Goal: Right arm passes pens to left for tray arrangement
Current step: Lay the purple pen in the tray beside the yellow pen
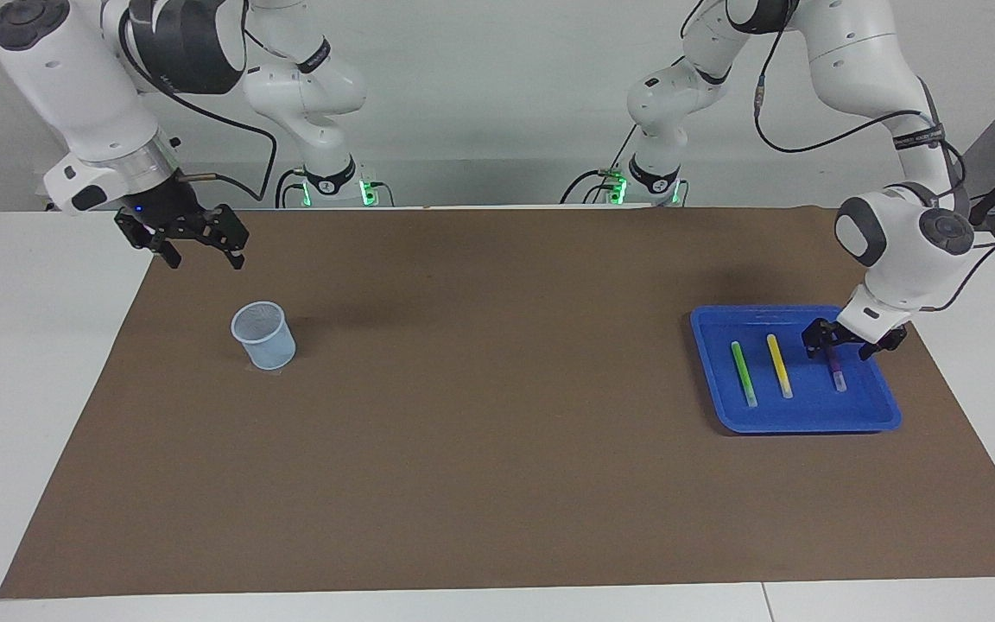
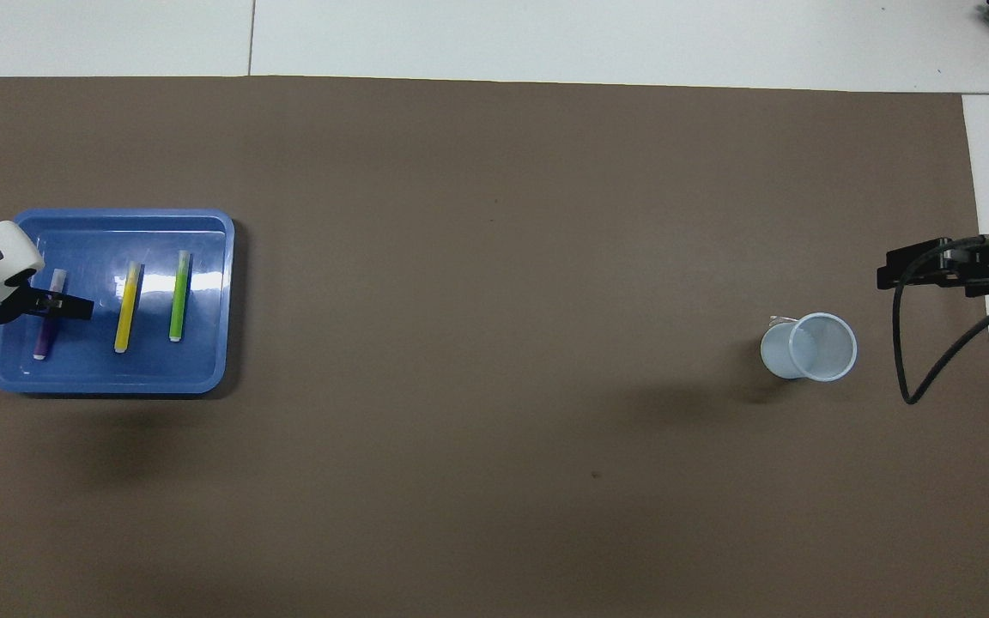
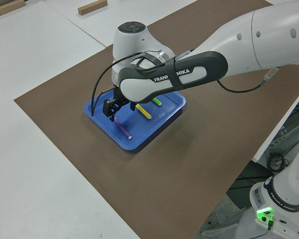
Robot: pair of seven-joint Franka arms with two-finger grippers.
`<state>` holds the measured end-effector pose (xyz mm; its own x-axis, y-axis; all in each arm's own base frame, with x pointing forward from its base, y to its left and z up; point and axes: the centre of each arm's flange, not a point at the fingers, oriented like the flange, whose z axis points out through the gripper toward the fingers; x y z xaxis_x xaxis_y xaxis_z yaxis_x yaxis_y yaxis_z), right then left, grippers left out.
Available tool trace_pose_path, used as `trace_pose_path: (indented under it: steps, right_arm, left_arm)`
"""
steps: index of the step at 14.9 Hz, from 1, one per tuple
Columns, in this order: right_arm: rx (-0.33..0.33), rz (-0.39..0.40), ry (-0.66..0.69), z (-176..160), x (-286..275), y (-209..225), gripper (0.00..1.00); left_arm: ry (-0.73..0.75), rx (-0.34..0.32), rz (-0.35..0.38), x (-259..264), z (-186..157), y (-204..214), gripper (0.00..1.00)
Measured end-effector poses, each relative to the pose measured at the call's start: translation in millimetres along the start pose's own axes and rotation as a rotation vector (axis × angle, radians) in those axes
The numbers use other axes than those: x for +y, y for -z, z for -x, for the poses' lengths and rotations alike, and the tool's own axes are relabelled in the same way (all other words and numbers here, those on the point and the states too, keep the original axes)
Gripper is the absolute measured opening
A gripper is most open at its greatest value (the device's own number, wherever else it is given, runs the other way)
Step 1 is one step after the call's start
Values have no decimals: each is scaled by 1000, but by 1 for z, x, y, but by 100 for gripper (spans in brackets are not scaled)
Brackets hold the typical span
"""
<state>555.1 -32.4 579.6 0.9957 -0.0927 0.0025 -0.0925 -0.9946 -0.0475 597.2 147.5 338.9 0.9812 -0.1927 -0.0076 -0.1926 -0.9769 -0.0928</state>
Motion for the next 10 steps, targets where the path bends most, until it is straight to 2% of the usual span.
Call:
trace_pose_path:
  steps: [3, 7, 10]
  right_arm:
    - [-3, 0, 2, 0, -1, -1, 100]
    - [0, 0, 2, 1, -1, 1, 100]
    - [1, -1, 2, 1, -1, 1, 100]
  left_arm:
    - [49, -10, 8, 7, -10, 34, 100]
    - [149, -14, 4, 57, -26, 94, 100]
    - [212, -22, 46, 85, -28, 142, 100]
